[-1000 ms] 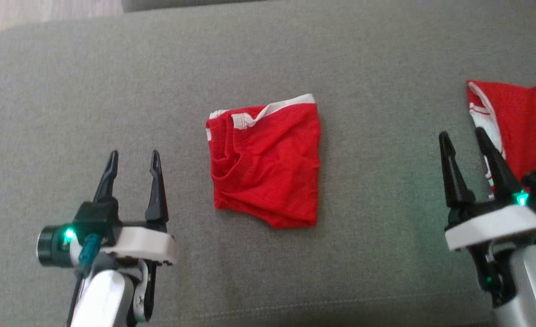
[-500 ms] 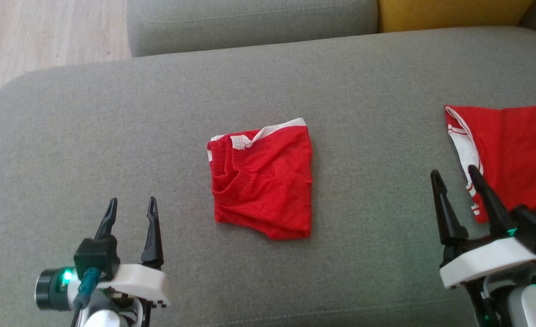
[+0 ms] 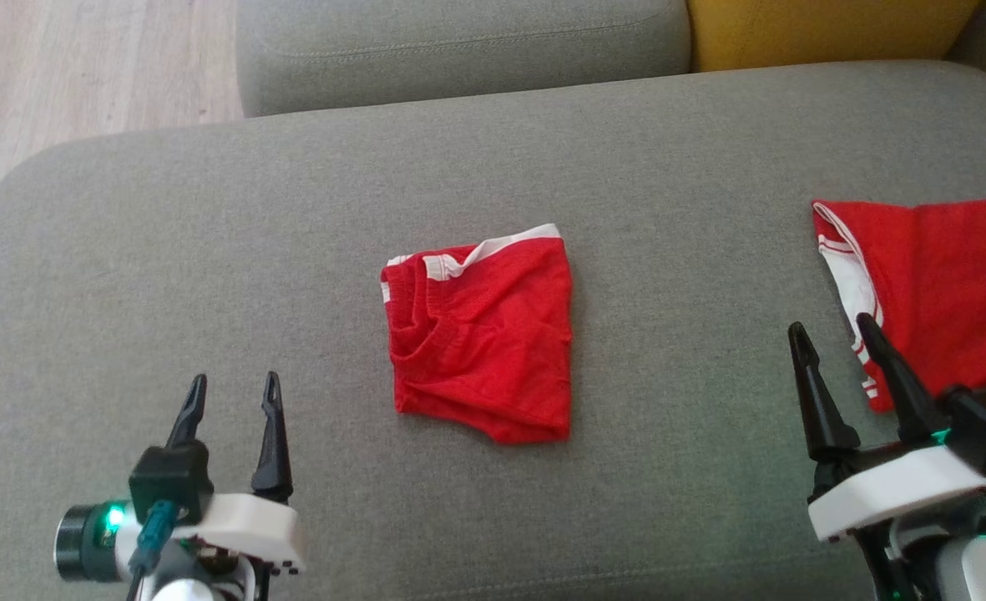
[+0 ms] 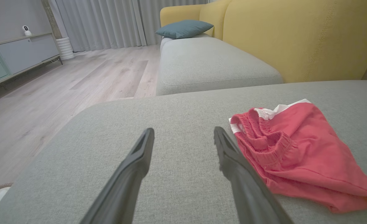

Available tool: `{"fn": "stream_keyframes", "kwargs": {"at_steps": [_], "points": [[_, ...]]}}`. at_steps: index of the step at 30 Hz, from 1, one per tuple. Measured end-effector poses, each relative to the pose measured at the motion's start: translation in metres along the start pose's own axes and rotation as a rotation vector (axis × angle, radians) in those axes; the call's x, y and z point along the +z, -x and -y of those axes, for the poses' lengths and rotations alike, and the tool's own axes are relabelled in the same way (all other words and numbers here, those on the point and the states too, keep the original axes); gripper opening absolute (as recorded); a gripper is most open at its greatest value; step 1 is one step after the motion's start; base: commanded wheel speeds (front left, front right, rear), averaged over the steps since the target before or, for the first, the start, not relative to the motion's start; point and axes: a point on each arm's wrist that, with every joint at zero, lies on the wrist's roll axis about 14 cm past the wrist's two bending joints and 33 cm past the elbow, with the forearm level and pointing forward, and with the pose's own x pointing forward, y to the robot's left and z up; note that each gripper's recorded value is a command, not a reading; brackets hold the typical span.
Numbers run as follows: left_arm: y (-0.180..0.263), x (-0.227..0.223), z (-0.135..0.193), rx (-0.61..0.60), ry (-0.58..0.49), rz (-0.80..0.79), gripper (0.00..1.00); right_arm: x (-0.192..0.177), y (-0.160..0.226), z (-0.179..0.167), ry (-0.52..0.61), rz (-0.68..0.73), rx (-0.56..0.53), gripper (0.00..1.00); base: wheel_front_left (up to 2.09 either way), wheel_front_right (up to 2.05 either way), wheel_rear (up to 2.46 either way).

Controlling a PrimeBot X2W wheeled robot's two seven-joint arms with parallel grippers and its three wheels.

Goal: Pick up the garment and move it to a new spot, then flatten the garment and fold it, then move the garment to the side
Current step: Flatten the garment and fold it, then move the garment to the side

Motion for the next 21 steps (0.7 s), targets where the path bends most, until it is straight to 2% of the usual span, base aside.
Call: {"fn": "stream_keyframes", "kwargs": {"at_steps": [13,21], "points": [[0.0,-0.001,-0.001,0.006,0.0,-0.003,1.0,-0.002,-0.002,0.002,0.0,-0.011,-0.004,1.0,0.0,0.0,0.0],[-0.008,0.011,-0.01,0.033,-0.007,0.042,1.0,-0.018,-0.015,-0.005,-0.004,-0.084,0.026,1.0,0.0,0.0,0.0]]}}
